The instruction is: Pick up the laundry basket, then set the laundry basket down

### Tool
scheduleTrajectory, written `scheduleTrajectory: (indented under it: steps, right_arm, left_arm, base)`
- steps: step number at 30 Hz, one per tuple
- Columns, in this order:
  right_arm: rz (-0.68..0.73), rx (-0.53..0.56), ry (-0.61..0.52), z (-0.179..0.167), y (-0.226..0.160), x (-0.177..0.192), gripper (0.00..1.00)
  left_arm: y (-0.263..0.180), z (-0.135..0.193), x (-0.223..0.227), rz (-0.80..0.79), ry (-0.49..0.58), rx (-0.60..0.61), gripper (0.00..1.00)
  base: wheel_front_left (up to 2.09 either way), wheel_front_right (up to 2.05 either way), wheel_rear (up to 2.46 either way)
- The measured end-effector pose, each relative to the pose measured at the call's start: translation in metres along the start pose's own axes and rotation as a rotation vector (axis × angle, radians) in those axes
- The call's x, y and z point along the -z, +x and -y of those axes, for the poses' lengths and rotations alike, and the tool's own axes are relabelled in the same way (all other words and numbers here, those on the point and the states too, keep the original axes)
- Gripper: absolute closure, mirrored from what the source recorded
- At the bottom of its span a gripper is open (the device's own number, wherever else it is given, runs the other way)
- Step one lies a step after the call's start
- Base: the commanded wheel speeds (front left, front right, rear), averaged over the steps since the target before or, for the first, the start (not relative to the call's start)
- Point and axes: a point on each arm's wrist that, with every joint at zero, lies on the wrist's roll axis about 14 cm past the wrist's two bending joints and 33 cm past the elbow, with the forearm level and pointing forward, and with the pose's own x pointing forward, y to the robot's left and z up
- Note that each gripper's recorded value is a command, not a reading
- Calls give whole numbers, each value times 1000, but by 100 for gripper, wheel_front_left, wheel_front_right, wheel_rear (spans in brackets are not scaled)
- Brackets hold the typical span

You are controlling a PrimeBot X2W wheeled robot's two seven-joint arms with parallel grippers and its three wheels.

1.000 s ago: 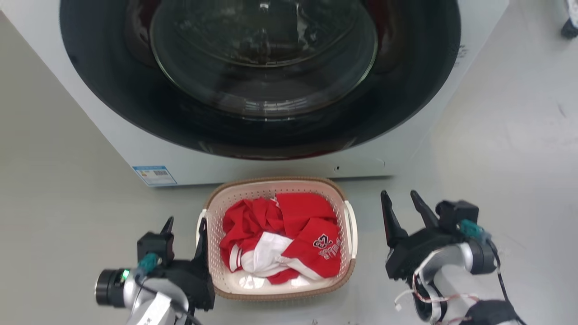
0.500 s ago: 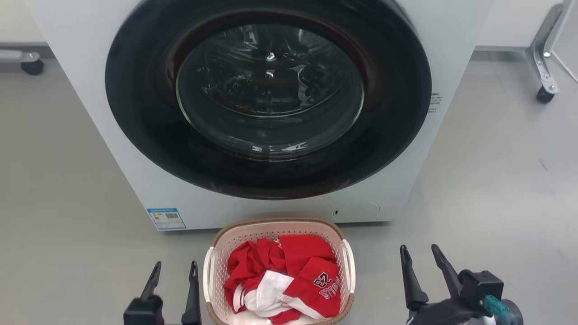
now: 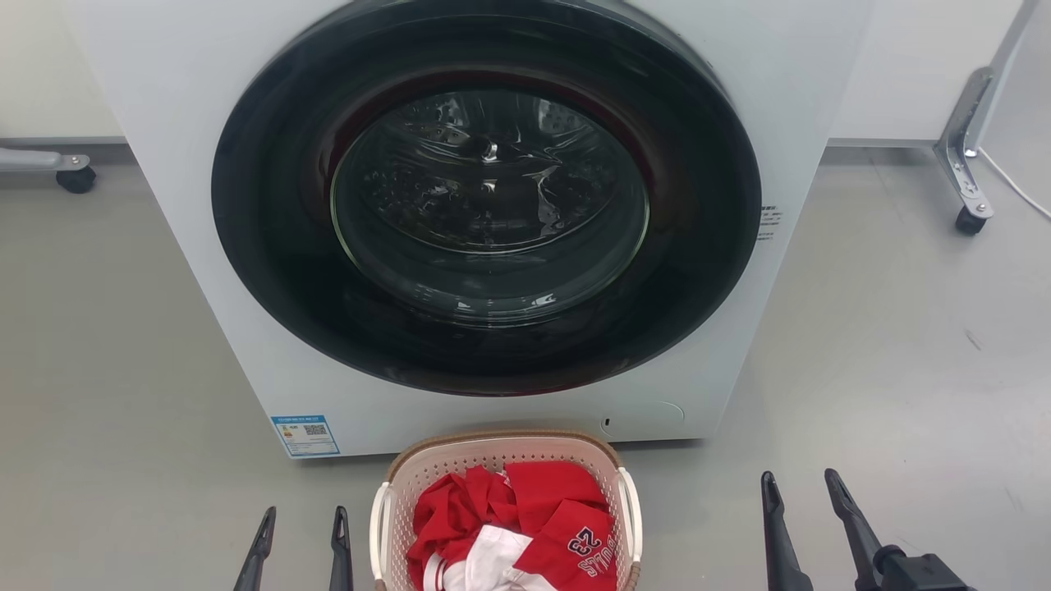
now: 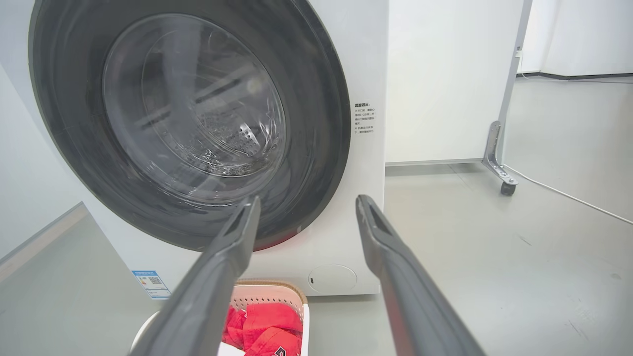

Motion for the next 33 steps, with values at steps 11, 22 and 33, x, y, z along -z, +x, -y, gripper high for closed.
scheduleTrajectory:
  steps: [11, 22, 33]
  right_arm:
    - [69, 8, -26, -1, 0, -20, 0]
    - [103, 20, -32, 0, -2, -30, 0]
    - [117, 27, -43, 1, -1, -34, 0]
  left_arm:
    - [1, -2, -9, 30, 3, -12, 0]
    - [3, 1, -16, 51, 5, -8, 0]
    - [4, 3, -18, 58, 8, -2, 0]
  base:
    - [0, 0, 0]
    - [0, 0, 0]
    - [0, 0, 0]
